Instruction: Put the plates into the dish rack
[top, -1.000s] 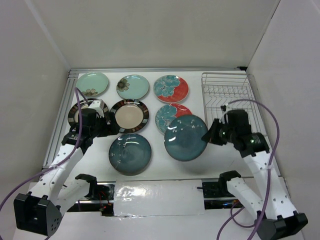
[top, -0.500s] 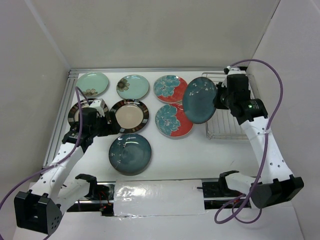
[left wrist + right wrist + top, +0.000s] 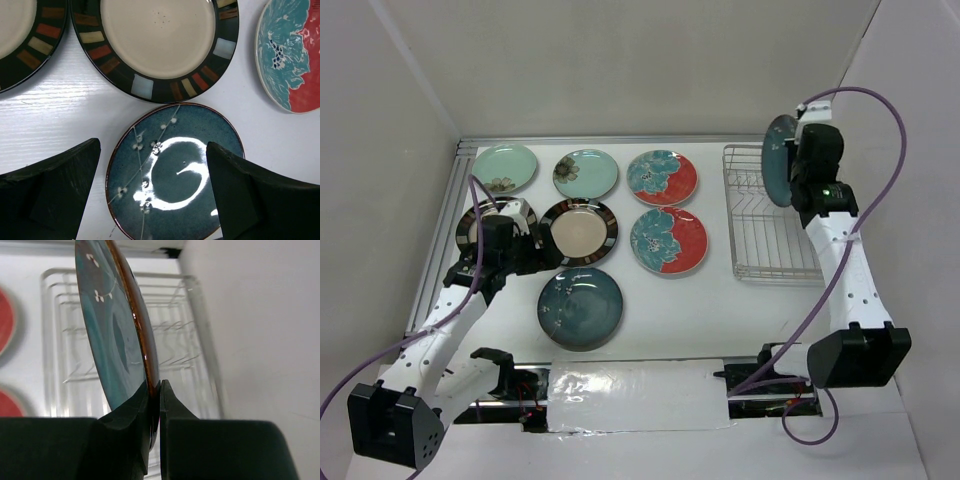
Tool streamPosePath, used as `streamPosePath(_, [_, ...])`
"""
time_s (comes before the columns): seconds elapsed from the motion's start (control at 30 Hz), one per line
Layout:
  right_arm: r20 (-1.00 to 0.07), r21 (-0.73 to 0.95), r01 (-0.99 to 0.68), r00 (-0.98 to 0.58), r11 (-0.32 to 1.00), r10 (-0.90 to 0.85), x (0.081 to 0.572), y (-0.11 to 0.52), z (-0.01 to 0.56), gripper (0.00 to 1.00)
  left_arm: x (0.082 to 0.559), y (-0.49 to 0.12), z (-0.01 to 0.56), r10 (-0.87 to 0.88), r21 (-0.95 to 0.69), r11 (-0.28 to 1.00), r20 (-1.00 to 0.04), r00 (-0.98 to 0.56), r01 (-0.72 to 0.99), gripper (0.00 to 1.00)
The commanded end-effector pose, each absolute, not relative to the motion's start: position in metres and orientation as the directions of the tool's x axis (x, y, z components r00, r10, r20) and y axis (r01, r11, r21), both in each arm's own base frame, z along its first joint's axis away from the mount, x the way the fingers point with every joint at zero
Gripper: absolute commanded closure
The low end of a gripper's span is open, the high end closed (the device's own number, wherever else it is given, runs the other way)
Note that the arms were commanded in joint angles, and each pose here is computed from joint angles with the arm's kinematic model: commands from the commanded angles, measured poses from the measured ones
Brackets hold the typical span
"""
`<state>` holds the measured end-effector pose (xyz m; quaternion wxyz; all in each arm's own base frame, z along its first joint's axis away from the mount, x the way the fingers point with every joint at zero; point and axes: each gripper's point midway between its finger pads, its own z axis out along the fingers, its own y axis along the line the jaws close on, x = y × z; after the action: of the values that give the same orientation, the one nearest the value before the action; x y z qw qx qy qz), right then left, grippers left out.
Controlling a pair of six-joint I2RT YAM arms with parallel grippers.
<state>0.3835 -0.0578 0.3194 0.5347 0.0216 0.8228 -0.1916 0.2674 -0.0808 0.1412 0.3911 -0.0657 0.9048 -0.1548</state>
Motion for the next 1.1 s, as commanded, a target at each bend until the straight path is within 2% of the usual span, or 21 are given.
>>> streamPosePath(0.0, [-0.973,-0.217,0.469,-0.037,0.856,-0.226,0.389,-0.105,0.446,1.0,0.273,-0.092,0.166,-0.258,-0.38,0.924,-0.711,-0.655,0.048,0.0])
streamPosePath(0.17, [-0.963,-0.221,0.539,0.009,0.813,-0.268,0.384,-0.137,0.467,1.0,0.272,-0.095,0.162,-0.253,-0.39,0.919,-0.695,-0.673,0.056,0.0])
streamPosePath(0.37, [-0.955,-0.249,0.595,-0.018,0.764,-0.298,0.401,-0.171,0.457,1.0,0.273,-0.096,0.166,-0.238,-0.384,0.92,-0.711,-0.662,0.082,0.0])
streamPosePath(0.63, [-0.956,-0.265,0.637,-0.073,0.724,-0.285,0.427,-0.209,0.423,1.0,0.272,-0.097,0.166,-0.213,-0.37,0.922,-0.726,-0.654,0.111,0.0])
streamPosePath(0.77, [-0.963,-0.242,0.658,-0.074,0.713,-0.259,0.419,-0.233,0.41,1.0,0.272,-0.097,0.166,-0.212,-0.37,0.922,-0.726,-0.654,0.111,0.0])
streamPosePath(1.07, [-0.964,-0.257,0.622,-0.114,0.74,-0.239,0.428,-0.241,0.375,1.0,0.273,-0.098,0.161,-0.201,-0.368,0.922,-0.716,-0.669,0.117,0.0])
